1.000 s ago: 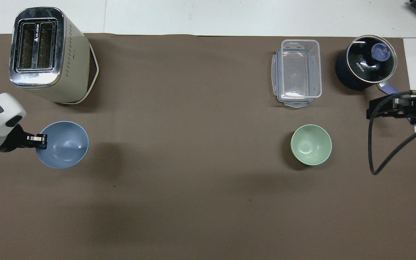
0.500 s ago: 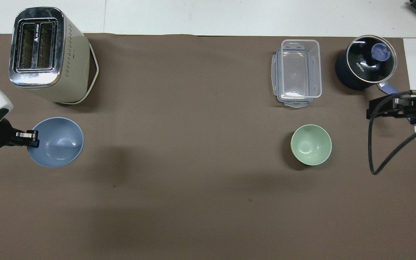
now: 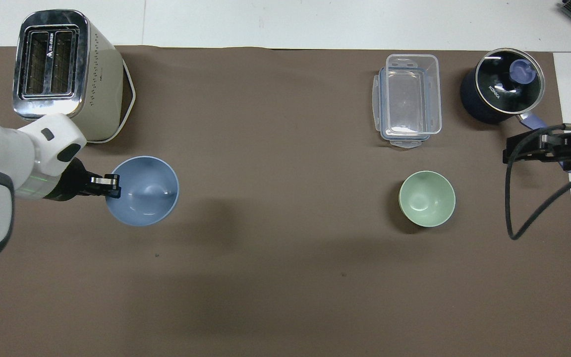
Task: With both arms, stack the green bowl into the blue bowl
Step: 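Lift the blue bowl with the left gripper and carry it toward the table center, then lower the blue bowl with the left gripper while the right gripper reaches the green bowl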
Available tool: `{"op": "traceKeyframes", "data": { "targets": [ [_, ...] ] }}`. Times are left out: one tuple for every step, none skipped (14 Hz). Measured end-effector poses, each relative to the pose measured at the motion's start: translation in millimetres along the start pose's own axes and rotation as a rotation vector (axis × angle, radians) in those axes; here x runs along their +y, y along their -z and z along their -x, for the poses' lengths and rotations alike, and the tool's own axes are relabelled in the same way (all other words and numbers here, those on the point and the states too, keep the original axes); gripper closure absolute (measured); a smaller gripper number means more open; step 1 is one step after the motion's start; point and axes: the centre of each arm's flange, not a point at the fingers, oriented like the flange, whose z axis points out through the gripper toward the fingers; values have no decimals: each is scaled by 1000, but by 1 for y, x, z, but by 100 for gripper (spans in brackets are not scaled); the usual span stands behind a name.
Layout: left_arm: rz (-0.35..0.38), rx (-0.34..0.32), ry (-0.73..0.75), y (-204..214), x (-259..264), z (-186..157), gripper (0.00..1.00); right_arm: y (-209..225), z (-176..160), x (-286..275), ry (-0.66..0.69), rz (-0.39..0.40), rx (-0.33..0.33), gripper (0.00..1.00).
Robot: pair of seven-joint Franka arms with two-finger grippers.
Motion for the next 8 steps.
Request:
{"op": "traceKeyframes", "data": {
  "targets": [
    [15, 7, -15, -11, 18, 0, 94, 0, 0, 0, 0, 0, 0, 0],
    [26, 15, -18, -23, 35, 2, 94, 0, 0, 0, 0, 0, 0, 0],
    [30, 26, -13, -36, 56, 4, 94, 0, 0, 0, 0, 0, 0, 0],
    [30, 39, -5, -49, 77, 8, 94, 0, 0, 0, 0, 0, 0, 0],
    [31, 51, 0, -64, 101, 14, 94, 0, 0, 0, 0, 0, 0, 0],
    [32, 59, 3, -82, 125, 22, 94, 0, 0, 0, 0, 0, 0, 0],
    [31, 63, 0, -99, 144, 31, 94, 0, 0, 0, 0, 0, 0, 0],
    [28, 62, -8, -116, 158, 41, 94, 0, 0, 0, -1, 0, 0, 0]
  ]
}}
